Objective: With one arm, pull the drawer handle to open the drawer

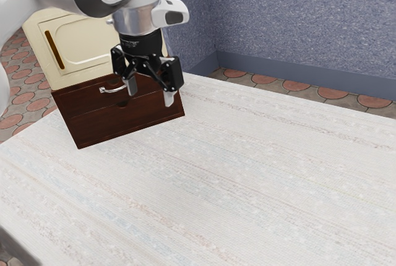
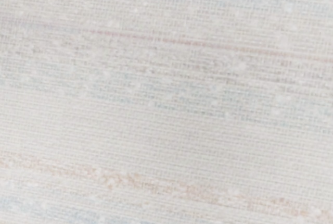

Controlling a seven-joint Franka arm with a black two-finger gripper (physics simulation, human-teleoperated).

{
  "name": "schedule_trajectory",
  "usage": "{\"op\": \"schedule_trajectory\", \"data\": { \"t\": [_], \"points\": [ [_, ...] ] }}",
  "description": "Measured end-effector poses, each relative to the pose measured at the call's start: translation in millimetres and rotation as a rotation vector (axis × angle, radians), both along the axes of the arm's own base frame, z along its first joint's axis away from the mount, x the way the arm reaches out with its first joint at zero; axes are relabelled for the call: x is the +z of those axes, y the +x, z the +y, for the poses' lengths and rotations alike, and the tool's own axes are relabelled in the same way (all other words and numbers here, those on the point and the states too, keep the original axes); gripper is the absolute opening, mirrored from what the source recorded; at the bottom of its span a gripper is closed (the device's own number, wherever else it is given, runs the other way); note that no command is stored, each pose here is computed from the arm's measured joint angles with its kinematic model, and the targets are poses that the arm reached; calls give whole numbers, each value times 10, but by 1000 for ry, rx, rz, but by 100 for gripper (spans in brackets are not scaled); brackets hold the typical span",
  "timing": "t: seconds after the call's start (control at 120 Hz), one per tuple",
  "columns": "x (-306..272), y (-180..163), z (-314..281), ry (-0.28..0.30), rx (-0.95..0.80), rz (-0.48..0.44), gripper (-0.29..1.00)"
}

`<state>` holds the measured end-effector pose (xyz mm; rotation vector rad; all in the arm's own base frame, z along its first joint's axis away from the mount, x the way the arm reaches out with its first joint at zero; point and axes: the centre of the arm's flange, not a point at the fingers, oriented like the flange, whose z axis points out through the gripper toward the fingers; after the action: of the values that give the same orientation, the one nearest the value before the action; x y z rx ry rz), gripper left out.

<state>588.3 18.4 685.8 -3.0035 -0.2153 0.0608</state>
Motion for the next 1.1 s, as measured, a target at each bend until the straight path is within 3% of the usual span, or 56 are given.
{"op": "schedule_trajectory", "data": {
  "t": [0.367, 0.45, 0.65, 0.775, 0.917, 1.1],
  "points": [
    [-27, 79, 183, 2, 44, -41, 70],
    [-235, 5, 308, 7, 59, 2, 70],
    [-539, -95, 669, 91, 29, -12, 70],
    [-680, -273, 1031, 117, -12, -73, 70],
    [-672, -229, 1455, 152, -70, -160, 70],
    [-710, -213, 1646, 181, -185, -178, 70]
  ]
}}
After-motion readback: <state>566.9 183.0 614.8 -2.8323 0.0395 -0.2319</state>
